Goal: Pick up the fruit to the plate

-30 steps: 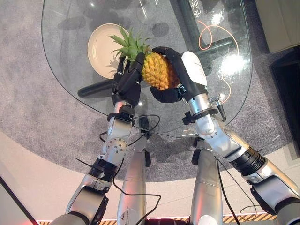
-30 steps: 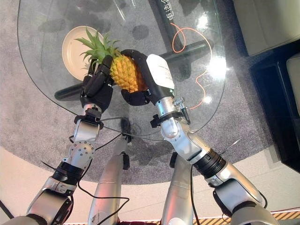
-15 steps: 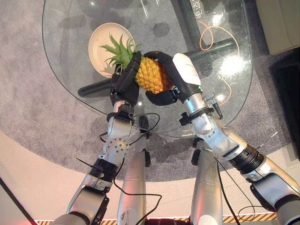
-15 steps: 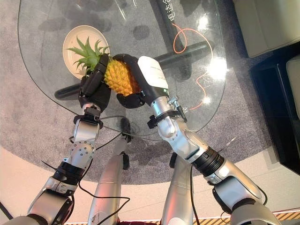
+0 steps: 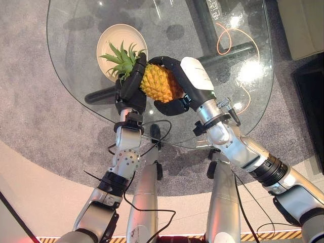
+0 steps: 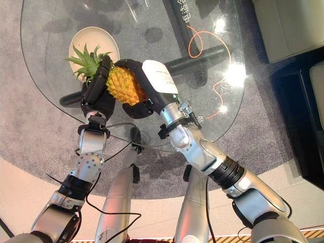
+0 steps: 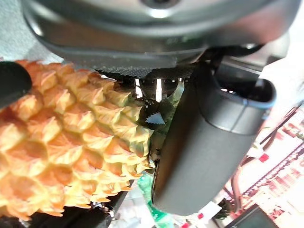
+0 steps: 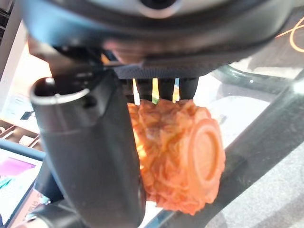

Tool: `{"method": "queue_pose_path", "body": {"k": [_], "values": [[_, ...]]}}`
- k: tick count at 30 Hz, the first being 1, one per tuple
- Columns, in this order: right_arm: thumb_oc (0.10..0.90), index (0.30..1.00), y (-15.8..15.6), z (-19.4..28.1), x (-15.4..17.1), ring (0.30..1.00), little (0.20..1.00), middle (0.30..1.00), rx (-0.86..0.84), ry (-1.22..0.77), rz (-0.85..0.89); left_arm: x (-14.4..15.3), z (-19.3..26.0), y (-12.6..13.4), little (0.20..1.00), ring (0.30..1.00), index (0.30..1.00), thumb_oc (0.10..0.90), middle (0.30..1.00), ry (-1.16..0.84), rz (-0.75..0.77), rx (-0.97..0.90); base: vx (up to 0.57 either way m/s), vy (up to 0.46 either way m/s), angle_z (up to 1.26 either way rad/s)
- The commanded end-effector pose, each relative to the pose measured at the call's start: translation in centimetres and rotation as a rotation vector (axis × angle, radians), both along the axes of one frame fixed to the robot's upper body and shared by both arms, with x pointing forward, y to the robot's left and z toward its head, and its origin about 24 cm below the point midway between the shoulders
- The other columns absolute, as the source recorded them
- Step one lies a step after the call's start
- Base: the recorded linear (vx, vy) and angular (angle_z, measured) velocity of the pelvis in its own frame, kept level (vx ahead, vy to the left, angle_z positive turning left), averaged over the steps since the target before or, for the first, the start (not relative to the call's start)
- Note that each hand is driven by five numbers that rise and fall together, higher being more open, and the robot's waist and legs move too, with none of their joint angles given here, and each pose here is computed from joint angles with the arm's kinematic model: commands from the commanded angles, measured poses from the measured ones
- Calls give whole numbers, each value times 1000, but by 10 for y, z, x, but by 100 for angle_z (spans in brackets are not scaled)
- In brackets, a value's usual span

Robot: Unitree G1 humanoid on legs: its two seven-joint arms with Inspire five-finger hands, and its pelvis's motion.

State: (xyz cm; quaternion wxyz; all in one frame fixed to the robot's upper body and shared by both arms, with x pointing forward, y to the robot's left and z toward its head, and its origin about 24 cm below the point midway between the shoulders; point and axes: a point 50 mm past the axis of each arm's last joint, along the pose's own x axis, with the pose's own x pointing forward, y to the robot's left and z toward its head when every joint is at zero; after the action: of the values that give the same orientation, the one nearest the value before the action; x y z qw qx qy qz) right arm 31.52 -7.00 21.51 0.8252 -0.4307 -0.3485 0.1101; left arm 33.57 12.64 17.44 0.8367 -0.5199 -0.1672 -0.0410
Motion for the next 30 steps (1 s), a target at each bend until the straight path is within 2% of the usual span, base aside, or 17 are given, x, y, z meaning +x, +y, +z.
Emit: {"method": "queue_pose_path", "body": {"k": [1,17,18,19,20,21,30], "values": [[100,300,48,63,-60,300,200,300,56,-357,378,-18,70,-1,200,300,300,100,300,-351,53,-38,0,0,0],[100,300,46,63,-58,300,200,300,99,-356,344,-24,77,7,200,300,300,100,300,-380,178,-45,0,0,0],[248,427,45,63,-57,427,348,427,110,-354,337,-24,77,7,200,300,300,100,300,-382,185,-43,0,0,0],[556,691,43,65,-56,691,656,691,126,-356,328,-24,79,7,200,300,300,100,300,-389,192,-39,0,0,0],[556,691,43,64,-56,691,656,691,129,-350,326,-24,77,7,200,300,300,100,300,-384,193,-38,0,0,0],[800,900,42,63,-56,900,900,900,138,-350,322,-24,78,8,200,300,300,100,300,-385,199,-38,0,0,0],[800,900,39,63,-54,900,900,900,184,-350,291,-27,80,11,200,300,300,100,300,-394,252,-34,0,0,0]]}}
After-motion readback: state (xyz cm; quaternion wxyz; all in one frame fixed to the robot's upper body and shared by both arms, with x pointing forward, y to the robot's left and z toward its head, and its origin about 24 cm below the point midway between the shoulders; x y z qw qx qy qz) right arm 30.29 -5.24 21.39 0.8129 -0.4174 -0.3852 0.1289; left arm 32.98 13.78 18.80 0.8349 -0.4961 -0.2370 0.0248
